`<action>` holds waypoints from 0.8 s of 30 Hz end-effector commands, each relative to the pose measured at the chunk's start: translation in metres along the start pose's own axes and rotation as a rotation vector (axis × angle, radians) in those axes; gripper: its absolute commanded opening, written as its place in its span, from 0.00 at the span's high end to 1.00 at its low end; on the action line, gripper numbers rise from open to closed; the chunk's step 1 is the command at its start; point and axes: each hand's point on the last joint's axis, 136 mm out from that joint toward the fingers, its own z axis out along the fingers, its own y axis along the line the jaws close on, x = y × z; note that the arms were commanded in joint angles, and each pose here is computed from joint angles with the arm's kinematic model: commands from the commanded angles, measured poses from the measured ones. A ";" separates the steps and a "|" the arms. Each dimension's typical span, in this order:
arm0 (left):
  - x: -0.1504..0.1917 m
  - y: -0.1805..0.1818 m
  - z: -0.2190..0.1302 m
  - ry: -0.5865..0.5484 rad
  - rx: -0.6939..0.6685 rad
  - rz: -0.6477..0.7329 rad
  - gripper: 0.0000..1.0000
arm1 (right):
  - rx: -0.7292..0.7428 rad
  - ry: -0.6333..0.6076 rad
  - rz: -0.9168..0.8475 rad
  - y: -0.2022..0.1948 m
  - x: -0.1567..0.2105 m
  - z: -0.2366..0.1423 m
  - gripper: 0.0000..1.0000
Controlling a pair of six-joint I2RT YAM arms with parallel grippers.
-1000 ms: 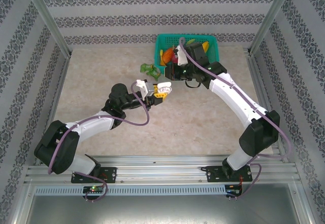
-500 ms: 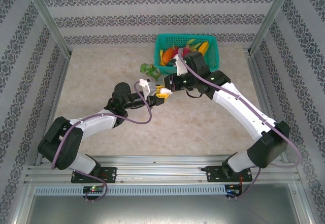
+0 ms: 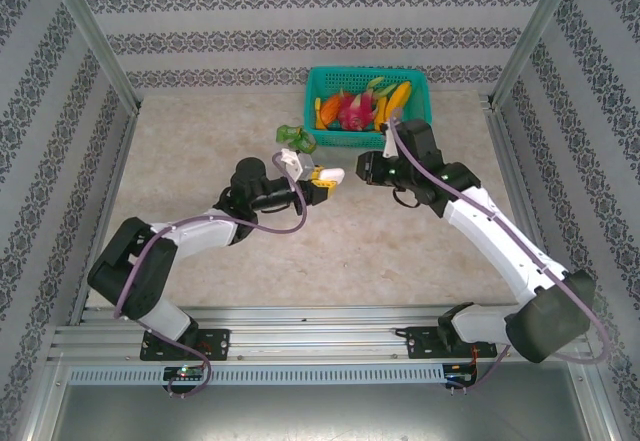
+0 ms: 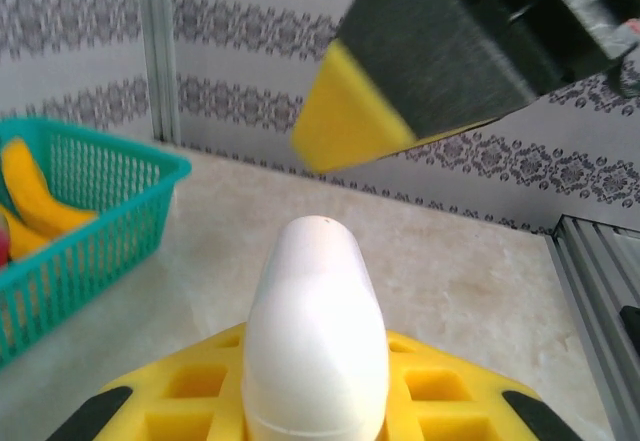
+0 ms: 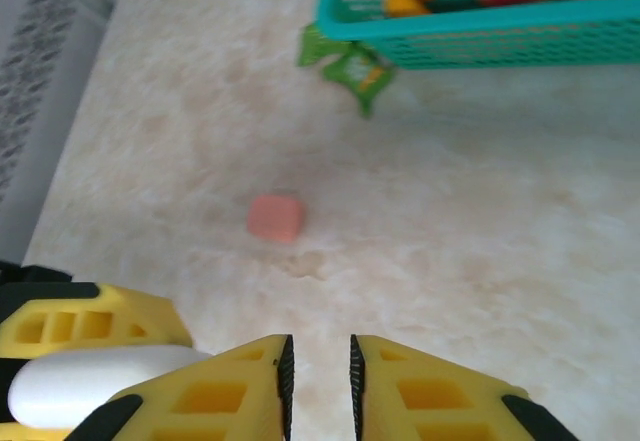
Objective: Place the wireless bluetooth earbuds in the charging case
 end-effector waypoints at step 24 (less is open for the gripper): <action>0.180 0.078 0.026 0.601 -0.420 -0.891 0.97 | 0.140 -0.012 0.156 -0.064 0.055 0.013 0.70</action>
